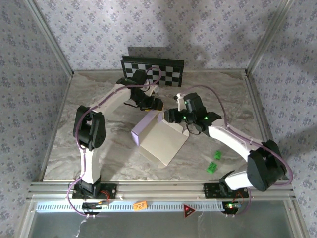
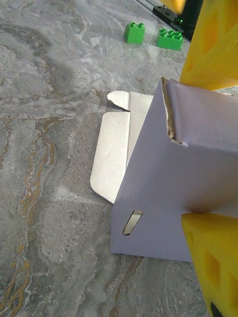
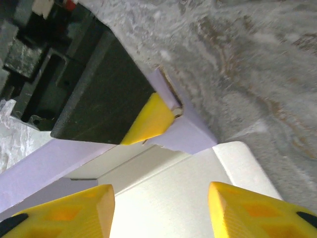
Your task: Fold the paper box
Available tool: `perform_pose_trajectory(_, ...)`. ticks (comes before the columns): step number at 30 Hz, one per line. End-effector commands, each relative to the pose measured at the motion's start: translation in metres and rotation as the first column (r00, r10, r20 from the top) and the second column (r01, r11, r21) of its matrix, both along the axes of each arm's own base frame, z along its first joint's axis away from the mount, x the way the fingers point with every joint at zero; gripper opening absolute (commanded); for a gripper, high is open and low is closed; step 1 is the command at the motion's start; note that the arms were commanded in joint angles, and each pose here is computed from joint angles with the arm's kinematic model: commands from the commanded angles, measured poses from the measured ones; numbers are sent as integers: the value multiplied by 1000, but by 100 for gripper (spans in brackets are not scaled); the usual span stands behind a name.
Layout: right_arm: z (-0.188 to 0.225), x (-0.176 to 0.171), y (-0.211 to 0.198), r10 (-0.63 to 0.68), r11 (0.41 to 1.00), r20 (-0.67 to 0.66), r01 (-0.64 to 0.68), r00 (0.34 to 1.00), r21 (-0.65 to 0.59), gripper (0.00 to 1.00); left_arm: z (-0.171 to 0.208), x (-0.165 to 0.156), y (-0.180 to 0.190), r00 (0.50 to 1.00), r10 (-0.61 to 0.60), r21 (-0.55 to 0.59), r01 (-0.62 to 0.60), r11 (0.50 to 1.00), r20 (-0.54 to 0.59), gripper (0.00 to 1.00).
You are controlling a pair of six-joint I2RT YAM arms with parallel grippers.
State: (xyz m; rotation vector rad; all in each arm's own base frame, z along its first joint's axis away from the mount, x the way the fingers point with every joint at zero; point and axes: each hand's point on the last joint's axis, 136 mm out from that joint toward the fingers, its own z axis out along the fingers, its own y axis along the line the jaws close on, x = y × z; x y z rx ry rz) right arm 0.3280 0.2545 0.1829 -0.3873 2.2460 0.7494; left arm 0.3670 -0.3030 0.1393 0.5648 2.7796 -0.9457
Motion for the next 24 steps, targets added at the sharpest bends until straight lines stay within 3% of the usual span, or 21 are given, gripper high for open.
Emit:
perform_pose_trajectory(1, -29, 6, -29, -27, 993, -7, 26, 1000, -117, 57, -16, -10, 10, 999, -10, 82, 14, 997, -48, 63)
perform_pose_trajectory(5, -50, 9, -16, 189, 976, 84, -178, 978, -124, 63, -16, -12, 10, 998, -12, 74, 16, 997, -54, 63)
perform_pose_trajectory(9, -60, 18, -1, 300, 952, 156, -286, 941, -108, 63, -17, -14, 10, 998, -16, 73, 20, 997, -60, 62)
perform_pose_trajectory(24, -78, 69, 45, 395, 909, 262, -415, 880, 23, 56, -21, -21, 7, 995, -40, 58, 45, 997, -90, 62)
